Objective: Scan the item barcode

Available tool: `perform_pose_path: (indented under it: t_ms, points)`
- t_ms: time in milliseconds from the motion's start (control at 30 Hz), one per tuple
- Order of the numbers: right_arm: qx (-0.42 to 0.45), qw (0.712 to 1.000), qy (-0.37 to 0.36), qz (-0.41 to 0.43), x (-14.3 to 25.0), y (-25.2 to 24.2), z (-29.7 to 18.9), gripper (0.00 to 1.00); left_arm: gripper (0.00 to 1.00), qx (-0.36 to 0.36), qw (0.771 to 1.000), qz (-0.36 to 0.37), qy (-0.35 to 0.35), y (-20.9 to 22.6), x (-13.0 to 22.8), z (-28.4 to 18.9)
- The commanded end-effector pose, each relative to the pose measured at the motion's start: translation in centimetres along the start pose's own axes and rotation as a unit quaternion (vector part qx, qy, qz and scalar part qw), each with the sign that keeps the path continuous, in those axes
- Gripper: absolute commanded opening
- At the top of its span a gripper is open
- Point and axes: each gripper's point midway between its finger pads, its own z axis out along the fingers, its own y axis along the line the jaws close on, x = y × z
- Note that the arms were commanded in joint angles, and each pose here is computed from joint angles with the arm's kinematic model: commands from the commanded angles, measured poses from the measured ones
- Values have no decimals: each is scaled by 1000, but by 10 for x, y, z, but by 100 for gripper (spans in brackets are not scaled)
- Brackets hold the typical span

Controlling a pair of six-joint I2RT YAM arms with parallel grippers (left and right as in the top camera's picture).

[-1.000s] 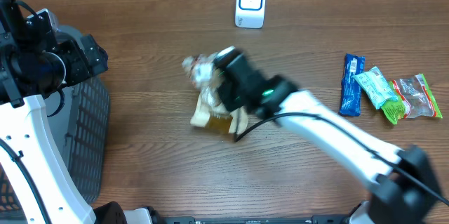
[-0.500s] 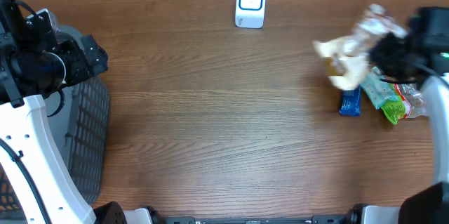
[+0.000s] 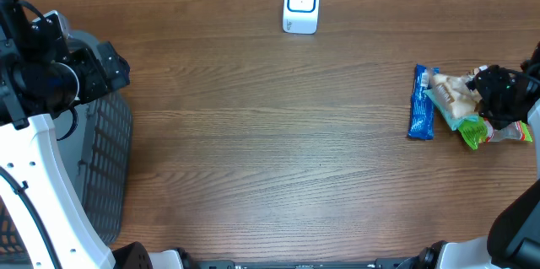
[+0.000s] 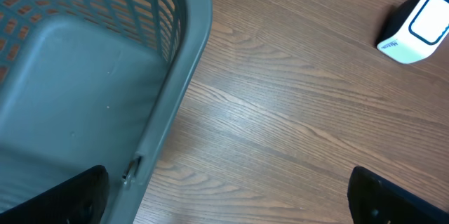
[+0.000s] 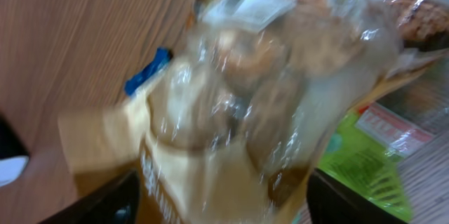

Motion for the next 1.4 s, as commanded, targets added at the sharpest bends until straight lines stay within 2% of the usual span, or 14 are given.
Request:
perform_pose_path:
  t_ms: [0,200,300,433,500,733,833,967,1200,1367]
  points:
    - [-70,996,-7,-50,-5,34,-30,79,99,6,1000,-6,-12,-3,-2,-8]
    - [-158,975,-4,-154,19,88,-97,80,100,6,1000,-6,-12,-3,-2,-8]
    - [-196,950,-10,-243,51,115,-138,82,100,6,1000,-6,-12,-3,-2,-8]
    - [-233,911,-25,-339,102,139,-187,91,100,6,1000,-6,-12,-3,-2,-8]
    - [-249,896,-33,-366,124,144,-208,100,100,6,1000,-6,-12,-3,-2,-8]
    - [-309,850,-53,-424,178,150,-261,100,100,6,1000,-6,-12,-3,-2,-8]
    - [-311,848,-54,-426,183,145,-266,100,100,6,1000,-6,-12,-3,-2,-8]
    - [-281,859,-59,-424,178,136,-260,100,100,6,1000,-6,-12,-3,-2,-8]
    - [-249,874,-26,-416,183,121,-247,100,99,6,1000,-6,-12,-3,-2,-8]
    - [-237,878,-39,-415,177,120,-246,100,100,6,1000,-6,-12,-3,-2,-8]
